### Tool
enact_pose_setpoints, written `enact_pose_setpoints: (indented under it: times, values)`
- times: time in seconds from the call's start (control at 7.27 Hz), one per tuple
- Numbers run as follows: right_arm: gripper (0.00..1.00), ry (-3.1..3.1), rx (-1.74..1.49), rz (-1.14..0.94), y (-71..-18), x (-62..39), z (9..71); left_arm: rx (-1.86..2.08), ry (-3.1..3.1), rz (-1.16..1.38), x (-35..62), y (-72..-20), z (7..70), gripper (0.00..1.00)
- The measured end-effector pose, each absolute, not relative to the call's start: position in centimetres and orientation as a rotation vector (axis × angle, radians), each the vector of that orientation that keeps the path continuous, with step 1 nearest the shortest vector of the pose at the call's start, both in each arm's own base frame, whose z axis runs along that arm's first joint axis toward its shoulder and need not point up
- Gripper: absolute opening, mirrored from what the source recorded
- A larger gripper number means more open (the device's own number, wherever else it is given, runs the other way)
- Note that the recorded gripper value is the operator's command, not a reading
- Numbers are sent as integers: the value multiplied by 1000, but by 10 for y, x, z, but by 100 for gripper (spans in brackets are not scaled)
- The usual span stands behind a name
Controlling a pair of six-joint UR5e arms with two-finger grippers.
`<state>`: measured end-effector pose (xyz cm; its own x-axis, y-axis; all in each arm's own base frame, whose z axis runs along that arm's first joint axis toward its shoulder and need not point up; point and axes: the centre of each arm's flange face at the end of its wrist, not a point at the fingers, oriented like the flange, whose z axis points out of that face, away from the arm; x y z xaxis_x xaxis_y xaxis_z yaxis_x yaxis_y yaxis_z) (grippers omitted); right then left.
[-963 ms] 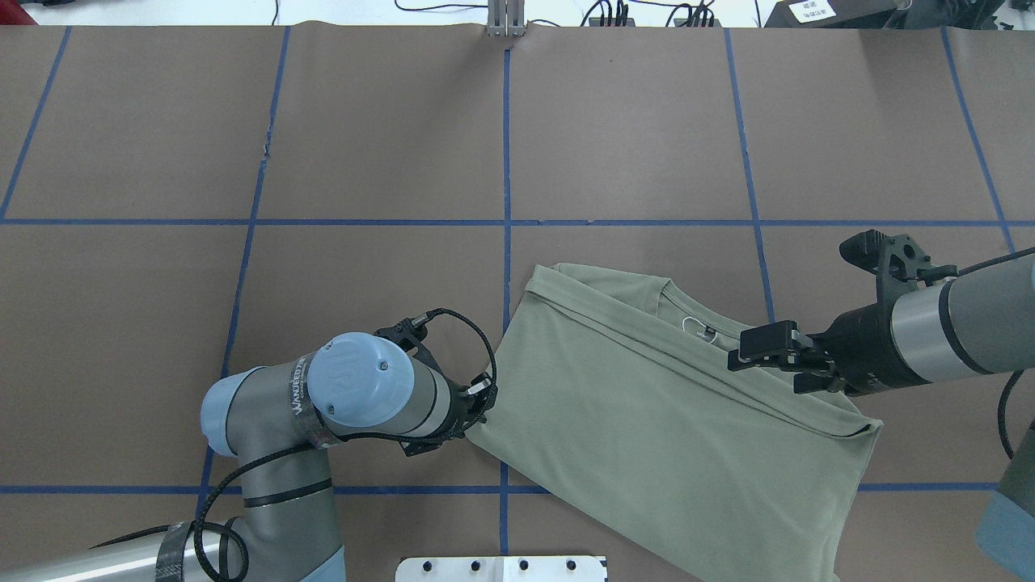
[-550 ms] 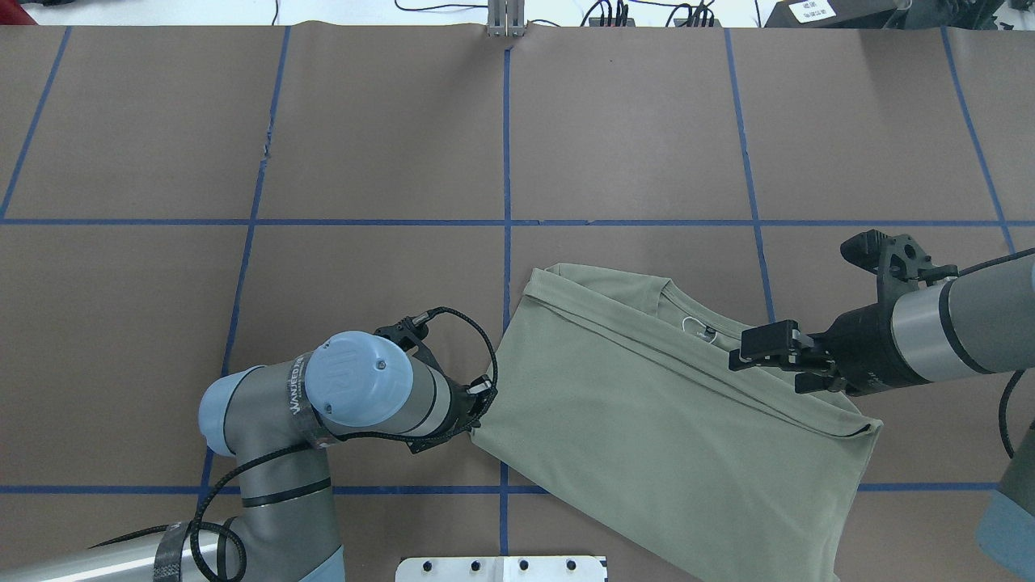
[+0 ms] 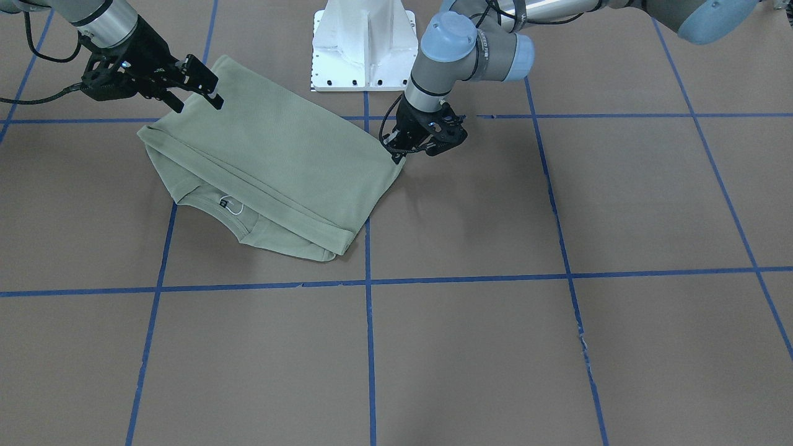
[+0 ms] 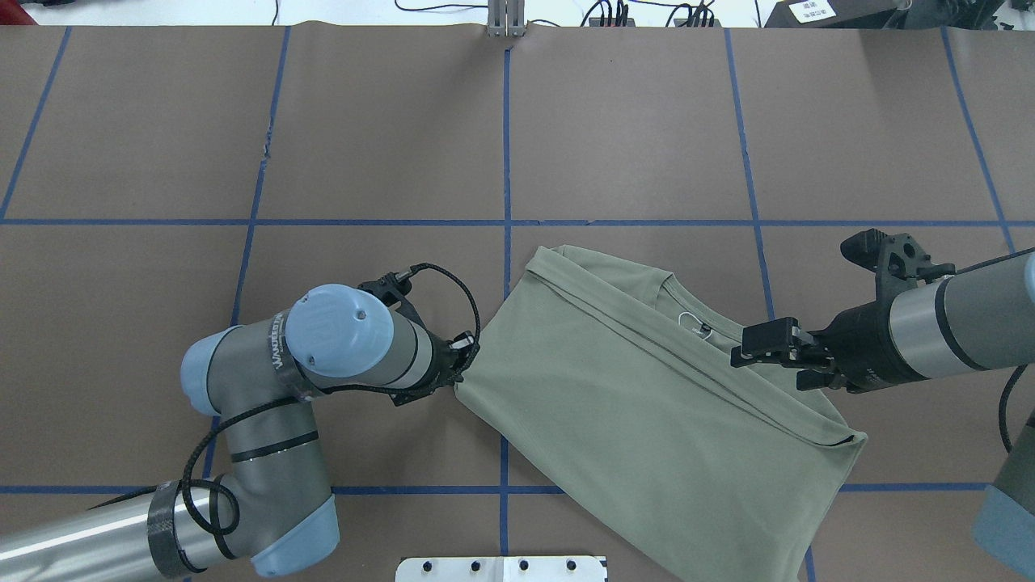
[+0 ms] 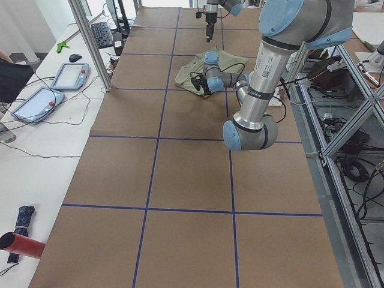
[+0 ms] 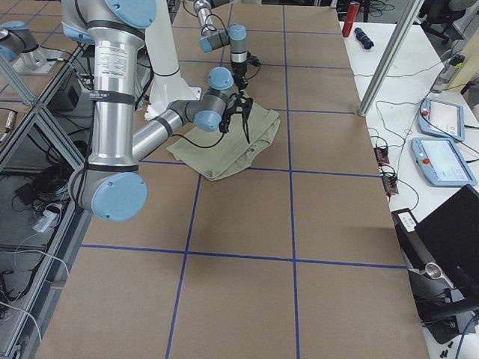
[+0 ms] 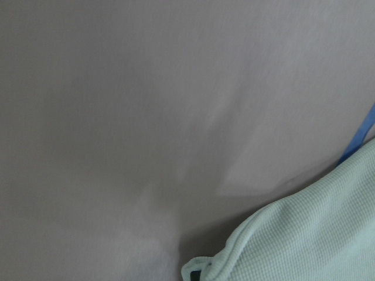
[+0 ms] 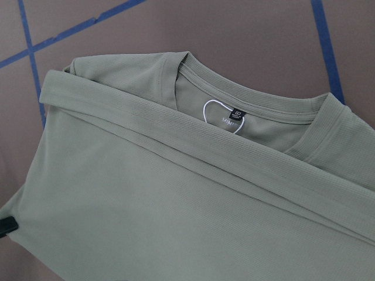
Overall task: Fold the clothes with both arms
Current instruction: 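Fold the grasped edge with the left gripper over the shirt toward the right gripper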
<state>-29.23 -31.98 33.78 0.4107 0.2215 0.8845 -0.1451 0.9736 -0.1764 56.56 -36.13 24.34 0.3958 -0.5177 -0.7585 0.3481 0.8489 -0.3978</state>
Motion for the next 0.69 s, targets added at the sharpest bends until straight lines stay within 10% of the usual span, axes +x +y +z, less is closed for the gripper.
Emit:
enact_pose_setpoints:
  times: [0.69]
  values:
    - [100,-1139,-60,239,-327,-291,331,59,984,-599,511,-480,280,0]
